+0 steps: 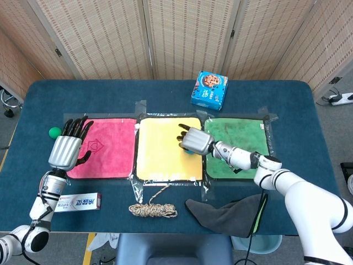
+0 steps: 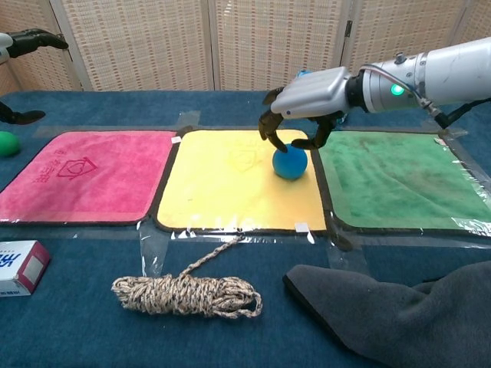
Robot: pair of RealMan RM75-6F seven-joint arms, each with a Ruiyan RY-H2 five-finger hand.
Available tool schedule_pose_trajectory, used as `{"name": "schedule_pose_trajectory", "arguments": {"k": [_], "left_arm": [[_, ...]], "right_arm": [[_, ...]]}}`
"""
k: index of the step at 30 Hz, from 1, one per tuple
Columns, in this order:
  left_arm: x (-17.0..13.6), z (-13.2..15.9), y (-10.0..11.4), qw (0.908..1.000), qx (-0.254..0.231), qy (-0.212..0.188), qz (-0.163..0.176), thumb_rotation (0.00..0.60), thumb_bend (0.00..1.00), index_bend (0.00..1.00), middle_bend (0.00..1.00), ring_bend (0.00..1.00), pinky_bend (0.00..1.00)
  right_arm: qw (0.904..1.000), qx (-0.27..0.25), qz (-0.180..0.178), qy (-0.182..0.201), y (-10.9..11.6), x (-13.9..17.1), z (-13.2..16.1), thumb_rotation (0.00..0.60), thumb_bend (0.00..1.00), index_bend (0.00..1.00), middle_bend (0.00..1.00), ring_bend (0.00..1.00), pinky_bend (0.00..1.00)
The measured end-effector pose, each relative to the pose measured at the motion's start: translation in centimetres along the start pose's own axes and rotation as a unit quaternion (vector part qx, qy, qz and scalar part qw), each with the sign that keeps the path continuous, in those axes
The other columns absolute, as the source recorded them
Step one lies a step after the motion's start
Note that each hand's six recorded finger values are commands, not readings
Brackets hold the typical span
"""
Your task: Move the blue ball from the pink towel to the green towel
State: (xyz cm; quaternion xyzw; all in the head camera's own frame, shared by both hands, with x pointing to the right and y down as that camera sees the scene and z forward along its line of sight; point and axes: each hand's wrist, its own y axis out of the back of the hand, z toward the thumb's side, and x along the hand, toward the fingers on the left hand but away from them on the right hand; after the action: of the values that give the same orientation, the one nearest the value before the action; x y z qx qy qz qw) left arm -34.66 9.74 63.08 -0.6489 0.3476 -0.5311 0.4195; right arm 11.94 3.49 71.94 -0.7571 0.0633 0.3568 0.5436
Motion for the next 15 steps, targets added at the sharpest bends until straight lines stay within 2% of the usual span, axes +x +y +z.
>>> {"name": "schedule_pose_trajectory", "arguments": {"k": [7, 15], "left_arm": [[-0.2, -0.2, 0.0, 1.0000, 0.000, 0.003, -0.002, 0.600, 0.37, 0.00, 0.00, 0.00, 0.00], [-0.3, -0.4, -0.2, 1.0000, -0.003, 0.007, -0.004, 0.600, 0.37, 0.00, 0.00, 0.00, 0.00]], "right_arm": [[0.9993, 0.013, 0.034, 0.008, -1.5, -1.8, 1.9, 0.600, 0.59, 0.37, 0.18, 0.19, 0.04], [0.9983, 0.026, 0.051, 0.006, -2.5, -1.9, 1.9, 0.600, 0.59, 0.38, 0.25, 0.26, 0.04]]}}
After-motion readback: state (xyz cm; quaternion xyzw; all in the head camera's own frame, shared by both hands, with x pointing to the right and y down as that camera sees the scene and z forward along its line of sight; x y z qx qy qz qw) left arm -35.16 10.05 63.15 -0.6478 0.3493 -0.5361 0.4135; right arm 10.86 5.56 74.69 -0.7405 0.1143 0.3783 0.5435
